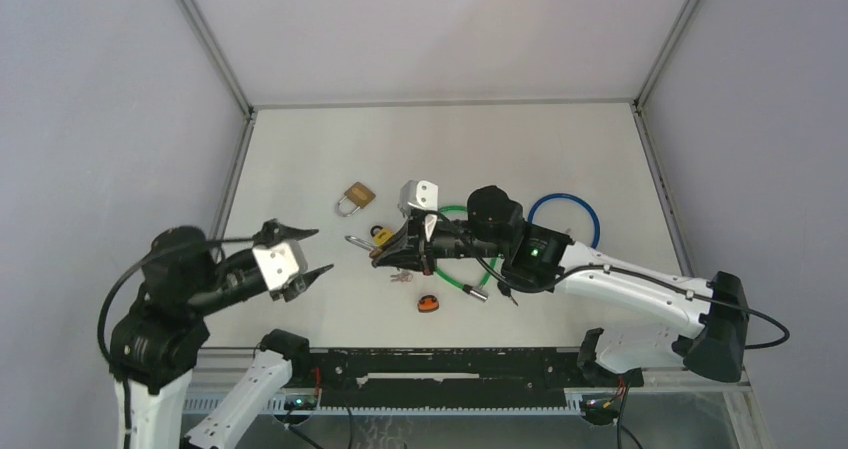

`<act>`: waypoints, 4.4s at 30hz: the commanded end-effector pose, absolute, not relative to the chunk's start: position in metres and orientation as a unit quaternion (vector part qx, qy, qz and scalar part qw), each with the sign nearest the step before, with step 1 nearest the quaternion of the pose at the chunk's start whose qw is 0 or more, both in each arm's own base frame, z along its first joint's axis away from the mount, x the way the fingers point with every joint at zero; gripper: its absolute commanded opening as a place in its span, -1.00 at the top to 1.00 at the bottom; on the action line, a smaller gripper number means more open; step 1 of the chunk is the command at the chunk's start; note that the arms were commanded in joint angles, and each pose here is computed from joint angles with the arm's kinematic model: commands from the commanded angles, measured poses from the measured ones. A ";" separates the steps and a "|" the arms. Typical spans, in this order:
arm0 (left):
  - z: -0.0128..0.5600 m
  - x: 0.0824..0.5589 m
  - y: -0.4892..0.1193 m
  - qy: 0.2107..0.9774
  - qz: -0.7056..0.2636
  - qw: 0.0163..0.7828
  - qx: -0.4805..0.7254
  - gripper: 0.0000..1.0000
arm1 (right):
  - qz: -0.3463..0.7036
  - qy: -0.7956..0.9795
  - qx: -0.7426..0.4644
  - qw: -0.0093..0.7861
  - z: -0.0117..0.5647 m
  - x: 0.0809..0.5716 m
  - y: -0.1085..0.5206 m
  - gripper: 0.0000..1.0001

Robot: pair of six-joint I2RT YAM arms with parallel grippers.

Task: Lock with the key
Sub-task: Lock the lock.

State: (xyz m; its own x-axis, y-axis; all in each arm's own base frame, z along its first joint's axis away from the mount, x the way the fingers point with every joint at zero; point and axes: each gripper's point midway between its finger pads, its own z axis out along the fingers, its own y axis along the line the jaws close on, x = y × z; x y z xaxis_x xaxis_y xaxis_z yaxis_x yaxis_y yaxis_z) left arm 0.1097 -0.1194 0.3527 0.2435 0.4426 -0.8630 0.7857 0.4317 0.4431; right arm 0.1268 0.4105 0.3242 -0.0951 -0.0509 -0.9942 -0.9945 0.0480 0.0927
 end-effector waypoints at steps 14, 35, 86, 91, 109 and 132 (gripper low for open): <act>0.379 0.110 -0.208 0.607 -0.339 0.525 0.492 -0.33 | 0.424 0.490 -0.593 0.478 0.327 0.107 0.351 1.00; 0.347 0.106 -0.234 0.602 -0.353 0.469 0.541 1.00 | 0.422 0.467 -0.595 0.499 0.340 0.105 0.349 1.00; 0.440 0.081 -0.253 0.461 -0.532 0.586 0.400 1.00 | 0.595 0.432 -0.380 0.561 0.427 0.103 0.302 -0.73; 0.436 0.086 -0.256 0.475 -0.536 0.580 0.388 1.00 | 0.581 0.432 -0.396 0.564 0.432 0.098 0.314 -0.58; 0.437 0.090 -0.261 0.472 -0.524 0.584 0.402 1.00 | 0.598 0.413 -0.404 0.556 0.439 0.091 0.306 -0.08; 0.434 0.088 -0.263 0.466 -0.531 0.580 0.406 1.00 | 0.605 0.425 -0.422 0.524 0.423 0.095 0.303 0.34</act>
State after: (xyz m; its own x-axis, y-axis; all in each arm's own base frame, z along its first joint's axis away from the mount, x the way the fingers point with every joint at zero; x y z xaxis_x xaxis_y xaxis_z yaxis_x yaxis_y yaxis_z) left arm 0.0915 -0.2646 0.4217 -0.0377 -0.1875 -0.9815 0.9913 0.1166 -0.0604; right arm 0.0984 0.3033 0.4120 -0.0925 0.2489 -0.9641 -0.9950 -0.0583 0.0805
